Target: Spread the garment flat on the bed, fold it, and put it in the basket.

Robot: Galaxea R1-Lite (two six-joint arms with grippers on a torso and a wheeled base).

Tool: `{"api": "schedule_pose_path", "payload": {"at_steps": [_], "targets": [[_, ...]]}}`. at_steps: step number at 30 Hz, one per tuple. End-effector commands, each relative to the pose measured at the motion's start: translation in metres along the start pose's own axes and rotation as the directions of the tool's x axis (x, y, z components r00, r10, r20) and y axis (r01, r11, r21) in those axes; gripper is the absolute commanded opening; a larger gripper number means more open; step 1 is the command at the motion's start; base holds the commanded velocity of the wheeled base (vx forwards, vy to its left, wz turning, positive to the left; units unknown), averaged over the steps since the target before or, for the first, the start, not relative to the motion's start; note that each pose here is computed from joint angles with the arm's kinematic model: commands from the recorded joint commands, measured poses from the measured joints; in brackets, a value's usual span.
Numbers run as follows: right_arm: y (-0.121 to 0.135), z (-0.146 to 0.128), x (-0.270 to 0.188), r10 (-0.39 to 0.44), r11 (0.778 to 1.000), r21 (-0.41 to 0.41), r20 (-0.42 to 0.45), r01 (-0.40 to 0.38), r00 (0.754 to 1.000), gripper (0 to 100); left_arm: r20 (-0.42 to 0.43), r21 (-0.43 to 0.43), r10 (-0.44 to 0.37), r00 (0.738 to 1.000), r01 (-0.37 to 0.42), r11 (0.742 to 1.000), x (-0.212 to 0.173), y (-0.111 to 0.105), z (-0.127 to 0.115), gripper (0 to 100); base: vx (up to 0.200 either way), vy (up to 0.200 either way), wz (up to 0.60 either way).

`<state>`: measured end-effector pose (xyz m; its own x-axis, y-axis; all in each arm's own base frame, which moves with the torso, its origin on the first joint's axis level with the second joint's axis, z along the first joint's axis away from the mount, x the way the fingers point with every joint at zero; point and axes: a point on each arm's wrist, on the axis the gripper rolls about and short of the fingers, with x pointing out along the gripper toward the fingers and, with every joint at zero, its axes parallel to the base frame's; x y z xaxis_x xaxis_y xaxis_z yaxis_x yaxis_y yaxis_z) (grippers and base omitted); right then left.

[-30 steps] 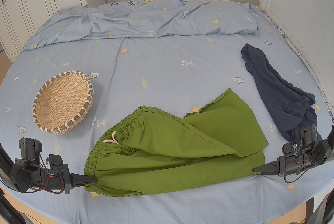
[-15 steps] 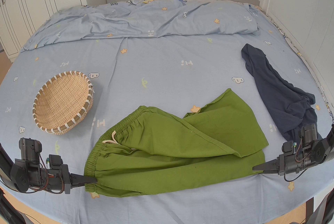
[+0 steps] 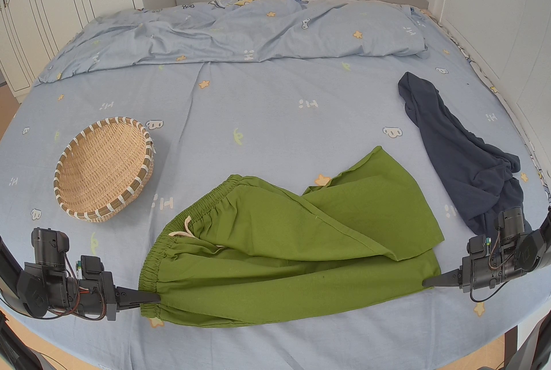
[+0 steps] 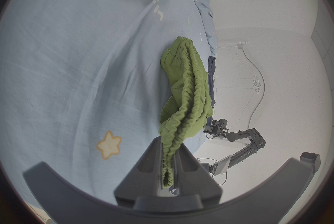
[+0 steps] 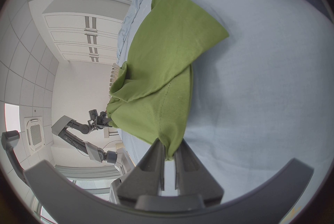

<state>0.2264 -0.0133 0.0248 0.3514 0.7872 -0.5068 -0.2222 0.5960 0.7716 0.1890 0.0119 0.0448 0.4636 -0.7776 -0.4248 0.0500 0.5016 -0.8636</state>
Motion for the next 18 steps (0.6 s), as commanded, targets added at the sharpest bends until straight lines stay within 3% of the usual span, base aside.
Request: {"api": "schedule_pose_path", "payload": {"at_steps": [1, 10, 18], "targets": [[0.000, -0.003, -0.004, -0.003, 1.000, 0.007, 0.008, 0.003, 1.000, 0, 0.000, -0.002, 0.001, 1.000, -0.001, 1.000, 0.000, 0.000, 0.000, 0, 0.000, 0.000, 0.00], [0.021, -0.020, -0.028, -0.034, 0.999, -0.005, 0.066, 0.034, 0.997, 0, -0.012, -0.035, 0.015, 1.000, -0.015, 0.999, -0.002, 0.001, -0.006, 0, 0.000, 0.000, 0.00], [0.038, -0.035, -0.036, -0.050, 0.996, 0.077, -0.011, 0.051, 0.999, 0, -0.064, -0.103, 0.038, 0.997, -0.045, 0.994, -0.004, -0.004, -0.013, 0, 0.000, 0.000, 0.00]]}}
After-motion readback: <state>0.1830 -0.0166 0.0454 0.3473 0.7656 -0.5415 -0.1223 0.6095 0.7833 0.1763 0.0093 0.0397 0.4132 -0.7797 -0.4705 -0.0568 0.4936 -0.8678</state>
